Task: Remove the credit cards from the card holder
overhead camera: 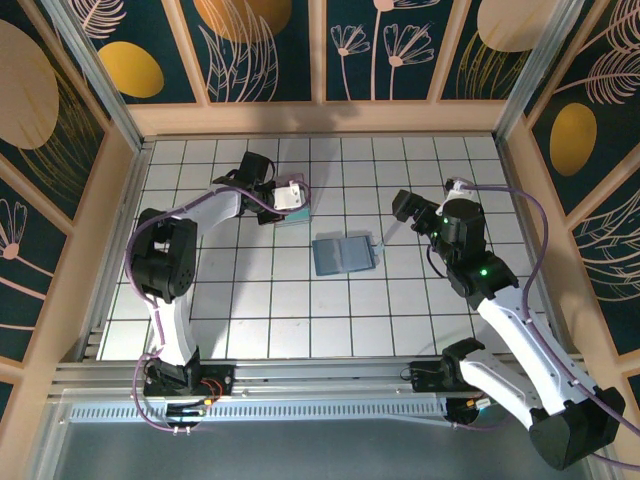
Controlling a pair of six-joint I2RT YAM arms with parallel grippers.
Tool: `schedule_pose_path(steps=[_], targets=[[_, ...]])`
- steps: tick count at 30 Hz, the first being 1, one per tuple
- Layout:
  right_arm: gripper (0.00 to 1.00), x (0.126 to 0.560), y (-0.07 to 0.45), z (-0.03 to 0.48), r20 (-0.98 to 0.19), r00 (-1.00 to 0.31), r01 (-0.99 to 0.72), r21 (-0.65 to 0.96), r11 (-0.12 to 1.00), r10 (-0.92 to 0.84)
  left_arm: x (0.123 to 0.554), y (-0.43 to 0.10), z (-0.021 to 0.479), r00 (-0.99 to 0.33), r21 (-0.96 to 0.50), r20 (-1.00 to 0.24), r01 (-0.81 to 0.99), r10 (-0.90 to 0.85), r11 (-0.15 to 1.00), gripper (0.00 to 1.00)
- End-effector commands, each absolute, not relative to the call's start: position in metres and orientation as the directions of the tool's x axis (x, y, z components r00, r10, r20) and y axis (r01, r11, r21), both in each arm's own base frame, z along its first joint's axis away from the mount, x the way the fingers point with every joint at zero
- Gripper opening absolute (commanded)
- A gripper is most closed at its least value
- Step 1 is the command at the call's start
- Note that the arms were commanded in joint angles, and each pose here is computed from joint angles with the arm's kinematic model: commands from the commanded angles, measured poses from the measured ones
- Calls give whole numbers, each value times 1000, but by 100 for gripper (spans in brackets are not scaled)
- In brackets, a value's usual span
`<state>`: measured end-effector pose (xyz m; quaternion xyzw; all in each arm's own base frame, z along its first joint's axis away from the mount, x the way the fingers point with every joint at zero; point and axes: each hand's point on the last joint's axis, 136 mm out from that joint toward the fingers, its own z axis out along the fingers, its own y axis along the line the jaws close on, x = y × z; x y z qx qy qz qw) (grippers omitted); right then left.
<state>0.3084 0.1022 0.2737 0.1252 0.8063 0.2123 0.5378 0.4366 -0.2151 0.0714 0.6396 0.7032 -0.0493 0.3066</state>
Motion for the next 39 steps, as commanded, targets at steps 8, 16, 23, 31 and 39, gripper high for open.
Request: schedule_pose_path(steps=[8,16,23,31,39], targets=[[99,314,103,273,-808,-393,-16,483,876,439,443,-218,70,3,280,-493,947,870,155,0],[99,319,111,274,-803,-409,-39,490,871,433,443,-222,81,15,281,-514,947,858,153,33],[99,323,116,277,-805,-413,-57,489,870,426,451,-228,85,2,277,-542,945,841,177,30],[99,322,112,277,-808,-408,-42,482,875,425,457,-232,120,9,318,-586,922,810,219,30],[99,317,95,275,-823,-372,25,453,891,429,451,-225,177,-43,363,-703,837,710,409,61]])
